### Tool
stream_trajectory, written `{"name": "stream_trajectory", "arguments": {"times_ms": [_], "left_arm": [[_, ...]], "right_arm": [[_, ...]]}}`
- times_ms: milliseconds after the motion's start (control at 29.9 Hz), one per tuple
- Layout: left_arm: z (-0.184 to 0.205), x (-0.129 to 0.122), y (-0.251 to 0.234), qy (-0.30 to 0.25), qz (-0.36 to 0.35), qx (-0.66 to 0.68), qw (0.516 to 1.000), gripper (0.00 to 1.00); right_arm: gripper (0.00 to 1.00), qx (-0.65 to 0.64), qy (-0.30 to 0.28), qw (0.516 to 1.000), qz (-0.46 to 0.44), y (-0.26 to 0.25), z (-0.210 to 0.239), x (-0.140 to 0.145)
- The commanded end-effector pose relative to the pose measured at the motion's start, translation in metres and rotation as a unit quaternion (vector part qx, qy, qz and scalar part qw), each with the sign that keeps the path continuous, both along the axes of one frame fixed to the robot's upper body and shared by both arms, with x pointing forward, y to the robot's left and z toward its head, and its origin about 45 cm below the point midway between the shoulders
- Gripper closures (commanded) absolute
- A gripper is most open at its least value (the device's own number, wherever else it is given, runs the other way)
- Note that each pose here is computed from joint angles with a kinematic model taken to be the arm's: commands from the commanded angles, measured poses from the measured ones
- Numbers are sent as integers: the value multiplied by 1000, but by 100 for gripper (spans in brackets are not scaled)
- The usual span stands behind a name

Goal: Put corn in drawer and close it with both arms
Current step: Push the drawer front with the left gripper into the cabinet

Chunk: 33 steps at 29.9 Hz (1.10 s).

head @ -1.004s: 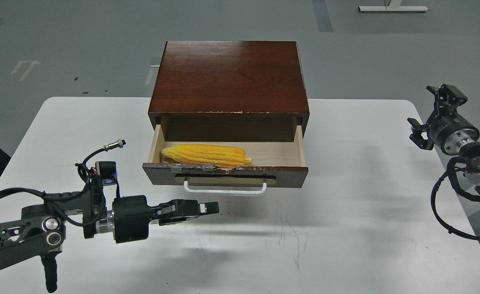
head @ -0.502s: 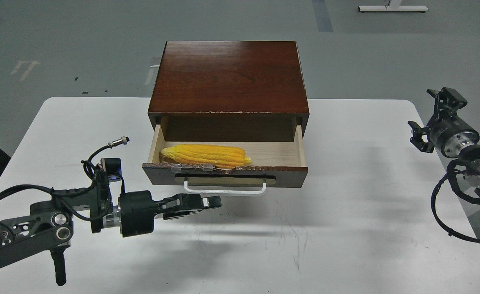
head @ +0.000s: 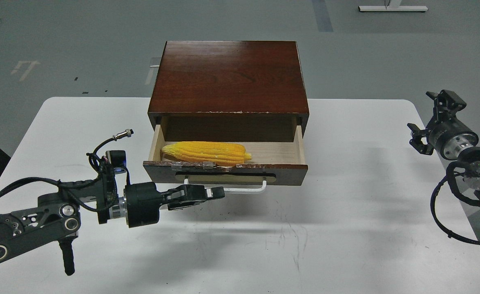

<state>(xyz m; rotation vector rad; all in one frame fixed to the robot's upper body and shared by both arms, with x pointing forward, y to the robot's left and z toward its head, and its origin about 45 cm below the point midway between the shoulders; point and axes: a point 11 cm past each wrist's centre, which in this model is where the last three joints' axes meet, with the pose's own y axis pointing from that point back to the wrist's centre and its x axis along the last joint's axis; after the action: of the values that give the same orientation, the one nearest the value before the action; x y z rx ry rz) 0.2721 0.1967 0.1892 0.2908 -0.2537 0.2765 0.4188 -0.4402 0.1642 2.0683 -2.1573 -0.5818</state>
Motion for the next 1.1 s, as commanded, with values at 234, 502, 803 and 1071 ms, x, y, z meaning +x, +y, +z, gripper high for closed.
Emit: {"name": "stream_trajectory", "arguments": {"times_ms": [234,502,803,1071], "left_arm": [[0,-3,-10,8,-22,-3,1000,100],[1,-6,-5,16,-28,2,999,100],[-6,6,4,14,-10,17,1000,100],[-1,12,4,4,-10,18,1000,100]], "right_arm": [[4,0,0,1000,1,0,0,0],[4,1,0,1000,2,1,0,0],[4,1,-1,1000,3,1,1,1],[4,0,1,1000,2,0,-1,-1]]}}
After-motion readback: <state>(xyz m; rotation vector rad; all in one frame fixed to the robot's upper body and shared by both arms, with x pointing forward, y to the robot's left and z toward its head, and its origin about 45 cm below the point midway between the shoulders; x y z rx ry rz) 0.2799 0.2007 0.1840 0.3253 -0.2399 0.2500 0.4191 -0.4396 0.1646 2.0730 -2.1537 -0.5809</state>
